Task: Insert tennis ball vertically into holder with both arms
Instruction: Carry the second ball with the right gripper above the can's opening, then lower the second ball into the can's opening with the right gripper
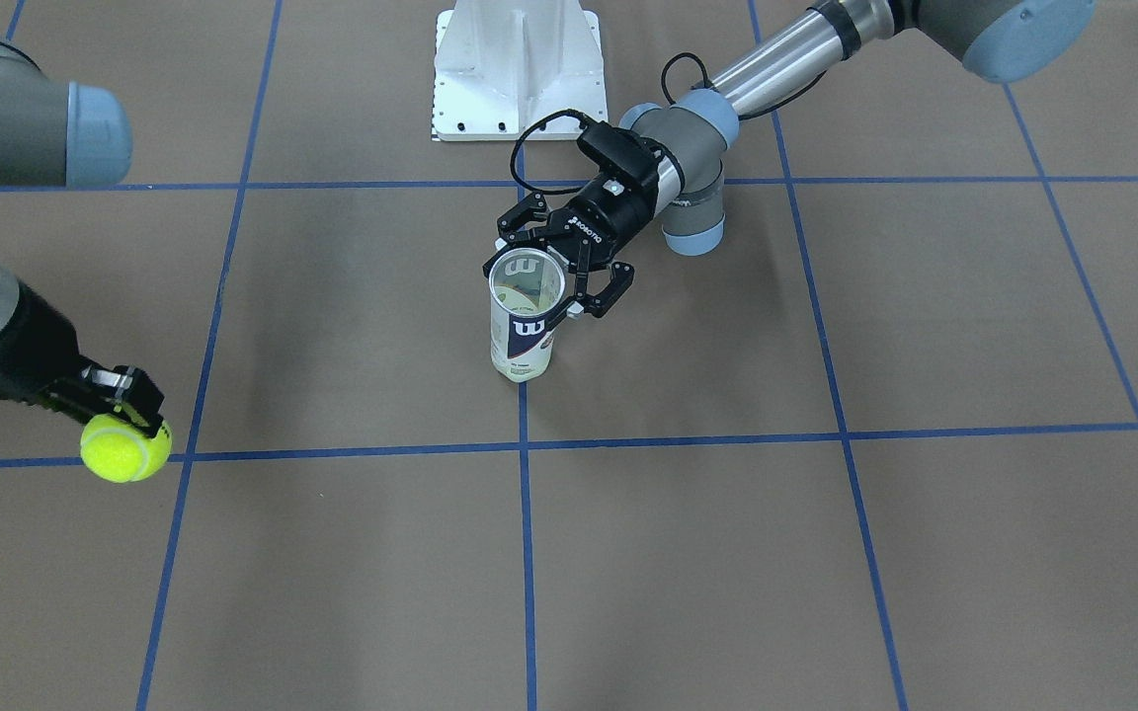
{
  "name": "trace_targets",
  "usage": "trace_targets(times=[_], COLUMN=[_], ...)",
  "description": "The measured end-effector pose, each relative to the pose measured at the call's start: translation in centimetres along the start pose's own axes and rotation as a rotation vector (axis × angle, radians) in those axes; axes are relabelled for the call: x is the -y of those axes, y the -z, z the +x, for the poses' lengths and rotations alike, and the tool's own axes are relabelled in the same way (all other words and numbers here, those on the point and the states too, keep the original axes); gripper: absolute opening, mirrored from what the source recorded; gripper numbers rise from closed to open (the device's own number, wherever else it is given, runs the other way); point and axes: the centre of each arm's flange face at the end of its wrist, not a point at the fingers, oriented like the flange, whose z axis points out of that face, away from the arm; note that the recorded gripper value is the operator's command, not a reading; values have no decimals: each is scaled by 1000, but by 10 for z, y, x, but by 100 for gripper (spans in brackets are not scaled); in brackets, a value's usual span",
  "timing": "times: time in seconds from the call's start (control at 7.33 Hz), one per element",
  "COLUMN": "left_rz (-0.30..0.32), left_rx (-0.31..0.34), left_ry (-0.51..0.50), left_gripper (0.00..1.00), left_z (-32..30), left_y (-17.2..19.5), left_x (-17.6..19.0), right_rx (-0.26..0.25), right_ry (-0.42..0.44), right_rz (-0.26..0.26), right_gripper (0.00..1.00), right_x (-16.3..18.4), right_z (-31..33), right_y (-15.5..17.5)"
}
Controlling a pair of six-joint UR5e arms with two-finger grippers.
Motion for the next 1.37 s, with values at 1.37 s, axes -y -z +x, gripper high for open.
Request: trace_targets(times=[1.37], left_rz=[-5], left_rx=[0], left_ry=[-2], left_gripper=[87], left_z=[2], left_y=[-1], left_x=[0], right_rx=[228], right_ry=[-148], right_rz=[-164], right_gripper=[0], right_x=[-173], right_z=[-249], right_y=[22])
